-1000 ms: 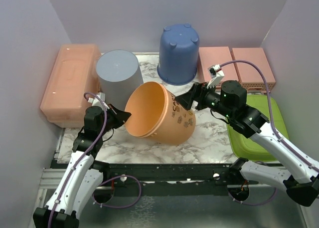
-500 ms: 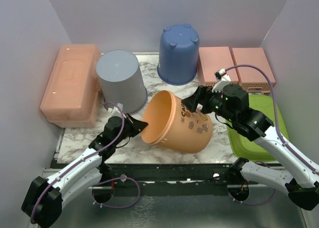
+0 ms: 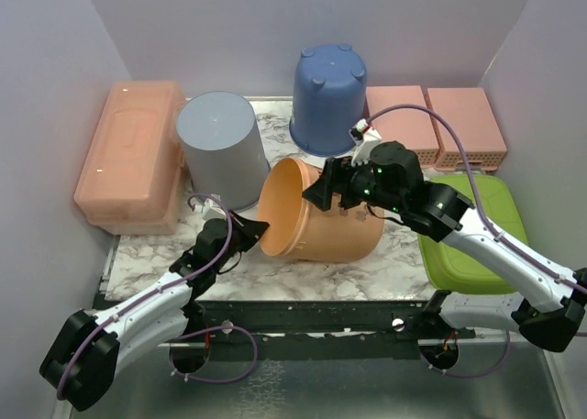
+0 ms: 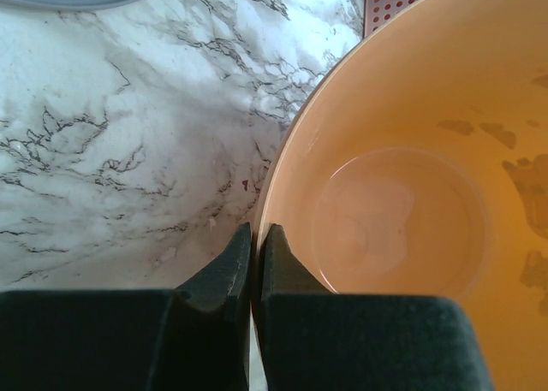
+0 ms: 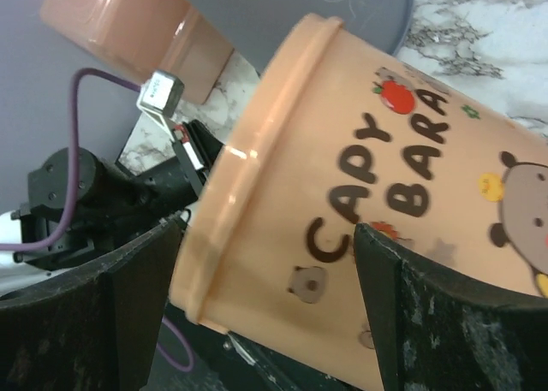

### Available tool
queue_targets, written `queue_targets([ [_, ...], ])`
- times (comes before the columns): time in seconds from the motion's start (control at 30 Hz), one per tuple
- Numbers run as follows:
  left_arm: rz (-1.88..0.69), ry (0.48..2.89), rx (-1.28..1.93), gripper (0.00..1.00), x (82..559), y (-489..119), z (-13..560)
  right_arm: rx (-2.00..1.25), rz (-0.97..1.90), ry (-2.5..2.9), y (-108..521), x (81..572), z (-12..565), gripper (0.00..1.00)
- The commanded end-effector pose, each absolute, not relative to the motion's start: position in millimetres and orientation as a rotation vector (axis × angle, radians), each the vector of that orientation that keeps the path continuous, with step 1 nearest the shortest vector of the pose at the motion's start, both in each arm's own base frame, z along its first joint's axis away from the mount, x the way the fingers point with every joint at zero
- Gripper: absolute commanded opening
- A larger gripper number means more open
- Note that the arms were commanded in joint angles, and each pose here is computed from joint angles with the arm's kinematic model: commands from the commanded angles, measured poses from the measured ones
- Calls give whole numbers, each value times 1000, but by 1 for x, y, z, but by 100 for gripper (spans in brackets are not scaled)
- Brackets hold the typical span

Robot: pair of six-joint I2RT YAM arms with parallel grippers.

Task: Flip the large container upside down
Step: Turn the container upside down at the center of the board.

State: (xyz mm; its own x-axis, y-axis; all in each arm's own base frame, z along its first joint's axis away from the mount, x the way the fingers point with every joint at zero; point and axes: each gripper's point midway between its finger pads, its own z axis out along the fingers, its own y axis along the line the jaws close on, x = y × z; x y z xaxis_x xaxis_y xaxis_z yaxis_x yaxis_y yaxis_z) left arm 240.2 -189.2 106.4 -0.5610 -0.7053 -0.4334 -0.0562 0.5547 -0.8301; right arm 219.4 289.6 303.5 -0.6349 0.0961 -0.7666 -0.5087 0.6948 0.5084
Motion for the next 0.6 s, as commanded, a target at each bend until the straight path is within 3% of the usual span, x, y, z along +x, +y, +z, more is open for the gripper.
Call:
queue_targets([
  [0.0, -1000, 1932, -619, 0, 247, -189, 114, -314, 747, 2096, 297, 222, 304, 85],
  [0.2, -993, 1925, -604, 0, 247, -192, 118, -256, 409, 2156, 302, 228, 289, 79],
  [0.3, -997, 1924, -601, 0, 246, -193, 118, -216, 310, 2185, 304, 229, 274, 66],
  [0.37, -1001, 1926, -597, 0, 244, -194, 117, -222, 325, 2186, 311, 227, 268, 63],
  [0.43, -1005, 1924, -590, 0, 243, -194, 118, -240, 385, 2176, 321, 224, 267, 44],
  [0.5, -1007, 1926, -573, 0, 242, -195, 119, -254, 452, 2160, 330, 221, 268, 32],
  [0.57, -1006, 1928, -554, 0, 242, -196, 120, -263, 485, 2153, 336, 220, 267, 32],
])
